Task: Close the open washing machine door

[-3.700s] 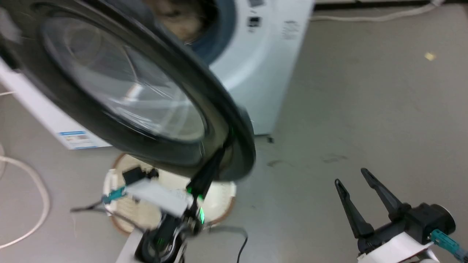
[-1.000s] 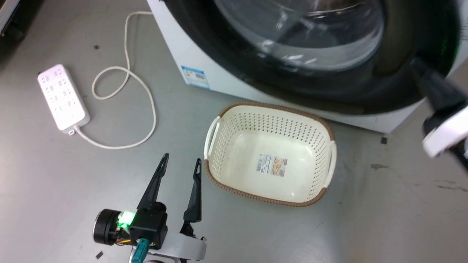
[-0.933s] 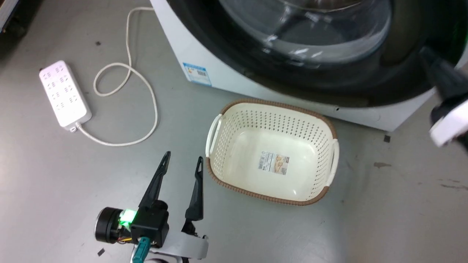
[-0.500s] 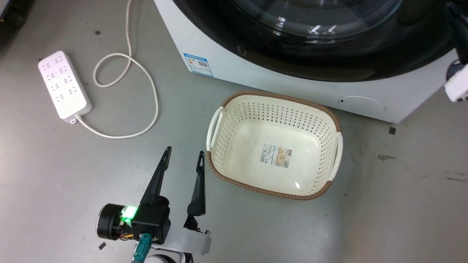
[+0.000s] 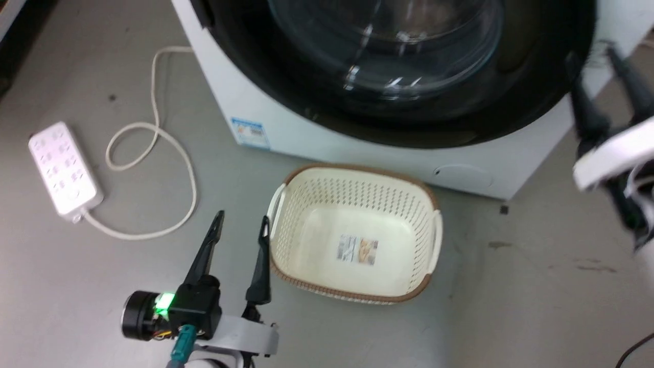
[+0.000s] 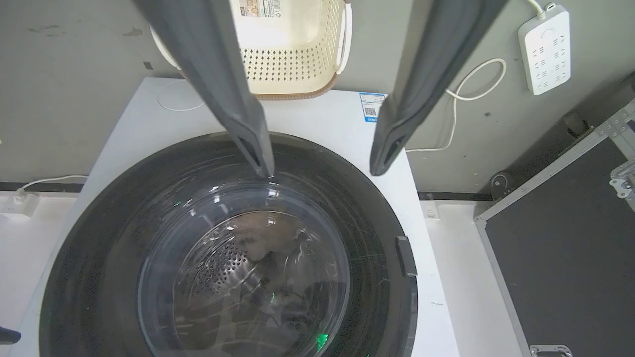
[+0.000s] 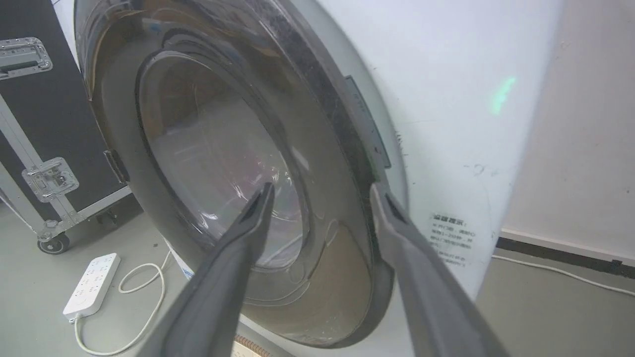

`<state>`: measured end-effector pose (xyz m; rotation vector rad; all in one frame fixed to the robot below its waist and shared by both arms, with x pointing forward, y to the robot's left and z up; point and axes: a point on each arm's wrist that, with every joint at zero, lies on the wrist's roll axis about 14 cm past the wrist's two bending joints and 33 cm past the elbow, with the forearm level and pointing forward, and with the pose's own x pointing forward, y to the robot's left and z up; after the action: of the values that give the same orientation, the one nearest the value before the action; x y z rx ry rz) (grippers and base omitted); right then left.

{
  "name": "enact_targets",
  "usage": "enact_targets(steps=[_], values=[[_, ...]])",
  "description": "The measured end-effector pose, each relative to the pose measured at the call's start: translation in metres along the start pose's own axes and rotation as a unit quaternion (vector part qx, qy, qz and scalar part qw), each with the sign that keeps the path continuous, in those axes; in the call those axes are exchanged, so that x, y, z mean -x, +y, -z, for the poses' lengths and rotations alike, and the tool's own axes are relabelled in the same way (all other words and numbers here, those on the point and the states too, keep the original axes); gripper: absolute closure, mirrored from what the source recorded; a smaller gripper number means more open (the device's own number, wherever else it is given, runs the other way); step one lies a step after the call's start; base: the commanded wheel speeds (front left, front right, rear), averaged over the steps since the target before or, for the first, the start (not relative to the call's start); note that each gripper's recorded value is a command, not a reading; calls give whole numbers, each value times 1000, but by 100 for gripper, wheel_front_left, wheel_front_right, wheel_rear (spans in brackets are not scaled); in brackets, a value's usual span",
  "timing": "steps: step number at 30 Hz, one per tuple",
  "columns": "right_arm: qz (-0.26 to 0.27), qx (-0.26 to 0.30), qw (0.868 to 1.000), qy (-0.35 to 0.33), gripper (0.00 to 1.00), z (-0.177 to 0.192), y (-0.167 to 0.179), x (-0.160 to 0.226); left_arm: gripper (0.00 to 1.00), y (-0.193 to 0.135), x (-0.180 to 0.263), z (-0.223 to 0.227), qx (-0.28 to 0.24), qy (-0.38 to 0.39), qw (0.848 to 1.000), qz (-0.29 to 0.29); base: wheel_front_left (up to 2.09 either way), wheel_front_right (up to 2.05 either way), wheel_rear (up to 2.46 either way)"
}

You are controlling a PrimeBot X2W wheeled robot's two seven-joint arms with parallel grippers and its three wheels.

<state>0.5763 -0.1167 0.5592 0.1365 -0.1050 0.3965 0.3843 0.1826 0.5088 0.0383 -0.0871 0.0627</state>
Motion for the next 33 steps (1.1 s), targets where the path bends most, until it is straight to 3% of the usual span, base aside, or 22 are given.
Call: enact_targets(steps=[8, 17, 25, 32, 33], values=[[62, -34, 995, -77, 0, -33, 1, 89, 0, -2, 14, -12, 12, -16, 1000, 19, 0, 0, 0], [124, -20, 989, -72, 0, -18, 23, 185, 0, -19, 24, -23, 26, -31, 998, 54, 0, 0, 0], [146, 12, 989, -33, 0, 4, 30, 225, 0, -19, 33, -18, 28, -23, 998, 60, 0, 0, 0], [151, 15, 988, -16, 0, 15, 32, 230, 0, -25, 38, -4, 42, 1, 996, 73, 0, 0, 0], [151, 15, 988, -16, 100, 15, 32, 230, 100, -26, 38, -4, 42, 2, 996, 73, 0, 0, 0]])
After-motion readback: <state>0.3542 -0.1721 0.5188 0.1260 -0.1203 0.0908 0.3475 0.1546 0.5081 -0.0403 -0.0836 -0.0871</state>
